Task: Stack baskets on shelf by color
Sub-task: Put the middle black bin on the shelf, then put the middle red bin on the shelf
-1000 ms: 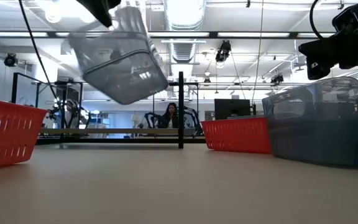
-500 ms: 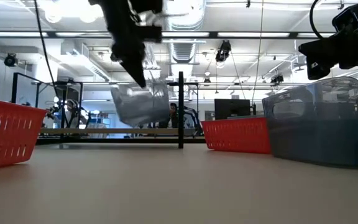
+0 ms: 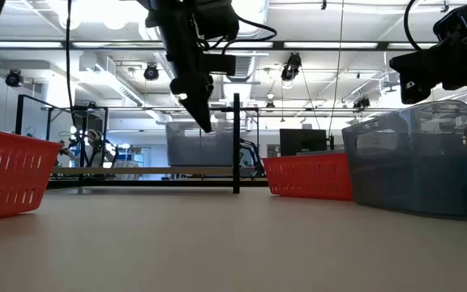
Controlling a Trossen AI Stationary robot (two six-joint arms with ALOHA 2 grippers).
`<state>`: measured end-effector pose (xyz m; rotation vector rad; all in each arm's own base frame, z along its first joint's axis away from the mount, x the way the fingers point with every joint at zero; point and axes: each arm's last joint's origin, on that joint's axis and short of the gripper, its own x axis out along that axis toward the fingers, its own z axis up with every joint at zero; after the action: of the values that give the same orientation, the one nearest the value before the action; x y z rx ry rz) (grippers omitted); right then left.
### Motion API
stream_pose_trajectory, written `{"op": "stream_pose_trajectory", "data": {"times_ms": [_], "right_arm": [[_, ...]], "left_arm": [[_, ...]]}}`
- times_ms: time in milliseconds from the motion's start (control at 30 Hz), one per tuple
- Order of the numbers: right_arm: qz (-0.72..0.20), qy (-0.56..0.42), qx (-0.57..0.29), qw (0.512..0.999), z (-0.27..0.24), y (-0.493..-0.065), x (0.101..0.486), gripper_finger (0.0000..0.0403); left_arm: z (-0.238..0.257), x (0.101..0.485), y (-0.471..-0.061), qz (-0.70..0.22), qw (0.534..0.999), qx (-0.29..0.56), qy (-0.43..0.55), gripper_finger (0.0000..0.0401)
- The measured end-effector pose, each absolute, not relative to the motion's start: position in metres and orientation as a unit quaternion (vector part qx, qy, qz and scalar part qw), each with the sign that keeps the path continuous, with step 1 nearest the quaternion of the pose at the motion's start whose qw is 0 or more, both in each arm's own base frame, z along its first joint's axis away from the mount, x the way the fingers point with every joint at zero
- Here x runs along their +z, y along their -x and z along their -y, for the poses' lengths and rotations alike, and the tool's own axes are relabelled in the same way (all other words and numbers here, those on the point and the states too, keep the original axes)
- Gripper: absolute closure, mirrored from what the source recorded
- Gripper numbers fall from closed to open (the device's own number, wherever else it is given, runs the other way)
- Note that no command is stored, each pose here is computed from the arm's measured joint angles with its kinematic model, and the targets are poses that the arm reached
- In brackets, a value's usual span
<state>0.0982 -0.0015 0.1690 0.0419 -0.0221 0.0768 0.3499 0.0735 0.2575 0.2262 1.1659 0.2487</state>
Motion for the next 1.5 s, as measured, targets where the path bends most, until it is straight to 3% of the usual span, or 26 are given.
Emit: {"op": "stream_pose_trajectory", "data": {"times_ms": [533,1067,1500], "right_arm": [[0.011,-0.021,0.038,0.999,0.001,-0.098,0.169,0.0394],[0.011,-0.021,0.038,0.999,0.001,-0.098,0.169,0.0394],[0.011,-0.021,0.039,0.999,0.001,-0.098,0.169,0.0394]], "left_arm": [[-0.072,0.256,-0.348,-0.551,0.819,0.101,-0.127,0.0398],[-0.07,0.274,-0.34,-0.55,0.819,0.104,-0.125,0.0248],[-0.043,0.33,-0.283,-0.524,0.839,0.133,-0.066,0.0232]]}}
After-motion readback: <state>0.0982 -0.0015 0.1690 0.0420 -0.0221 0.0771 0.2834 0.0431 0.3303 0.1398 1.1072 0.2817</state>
